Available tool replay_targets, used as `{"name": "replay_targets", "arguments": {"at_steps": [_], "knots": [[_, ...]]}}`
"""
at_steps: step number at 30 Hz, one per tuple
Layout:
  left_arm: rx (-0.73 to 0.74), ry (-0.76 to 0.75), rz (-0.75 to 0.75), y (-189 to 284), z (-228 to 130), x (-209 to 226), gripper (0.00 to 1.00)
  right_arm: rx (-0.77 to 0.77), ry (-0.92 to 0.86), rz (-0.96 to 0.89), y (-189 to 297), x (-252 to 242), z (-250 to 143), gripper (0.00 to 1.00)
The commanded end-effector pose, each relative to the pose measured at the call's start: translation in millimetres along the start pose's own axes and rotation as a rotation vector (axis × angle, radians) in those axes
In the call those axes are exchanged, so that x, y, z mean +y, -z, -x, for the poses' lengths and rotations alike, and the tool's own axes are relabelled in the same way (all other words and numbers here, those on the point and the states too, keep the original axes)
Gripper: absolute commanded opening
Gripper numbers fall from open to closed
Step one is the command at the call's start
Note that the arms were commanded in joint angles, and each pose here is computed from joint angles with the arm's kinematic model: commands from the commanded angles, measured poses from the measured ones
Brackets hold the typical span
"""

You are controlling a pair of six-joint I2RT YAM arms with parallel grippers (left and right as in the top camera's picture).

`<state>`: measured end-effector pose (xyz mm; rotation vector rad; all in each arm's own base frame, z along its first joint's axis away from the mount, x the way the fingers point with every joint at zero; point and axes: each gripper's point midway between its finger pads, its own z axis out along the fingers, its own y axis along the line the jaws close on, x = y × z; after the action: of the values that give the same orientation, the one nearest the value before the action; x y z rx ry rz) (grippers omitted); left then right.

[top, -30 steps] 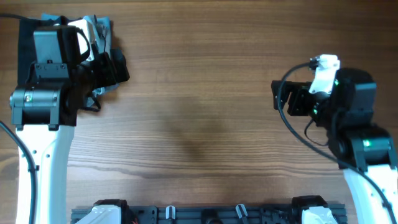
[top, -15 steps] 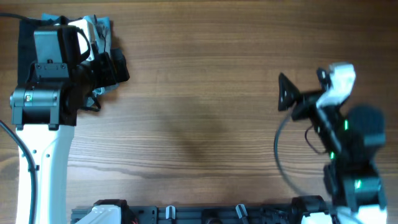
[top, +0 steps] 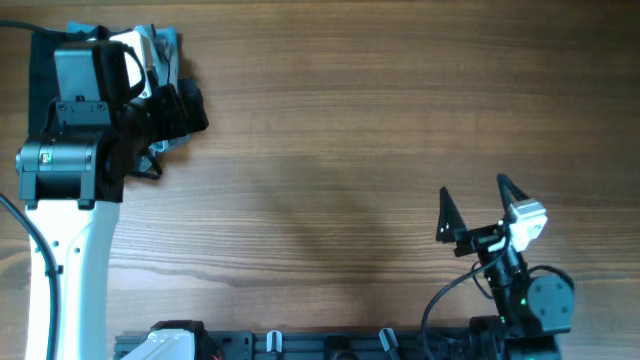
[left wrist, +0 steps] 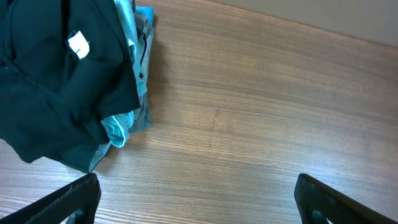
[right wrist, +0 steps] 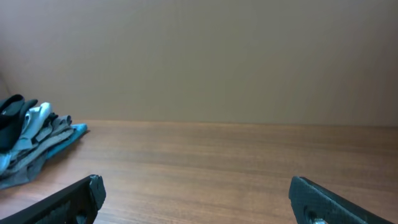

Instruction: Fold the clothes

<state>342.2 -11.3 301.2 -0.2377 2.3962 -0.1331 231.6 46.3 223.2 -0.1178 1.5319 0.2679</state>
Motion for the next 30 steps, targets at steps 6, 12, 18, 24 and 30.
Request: {"name": "replay_targets", "arguments": {"at_steps": [6,12,18,24,30], "knots": [[0.009,-0.022,0.01,-3.3,-2.6,0.2,1.0,0.021,0.01,-0.024,-7.8,-9.6,-43.9,1.0],[0.009,-0.022,0.01,-3.3,-2.6,0.2,1.0,0.022,0.015,-0.023,-7.8,-9.5,-44.1,1.0],[0.009,-0.022,0.01,-3.3,-2.6,0.2,1.0,0.024,0.015,-0.024,-7.9,-9.6,-44.6,1.0],[0.009,-0.022,0.01,-3.3,-2.6,0.2,1.0,0.024,0.016,-0.024,-7.9,-9.5,-44.6,1.0],[0.009,-0.022,0.01,-3.3,-2.5,0.2,1.0,0.024,0.015,-0.024,-7.9,-9.5,-44.6,1.0]]}}
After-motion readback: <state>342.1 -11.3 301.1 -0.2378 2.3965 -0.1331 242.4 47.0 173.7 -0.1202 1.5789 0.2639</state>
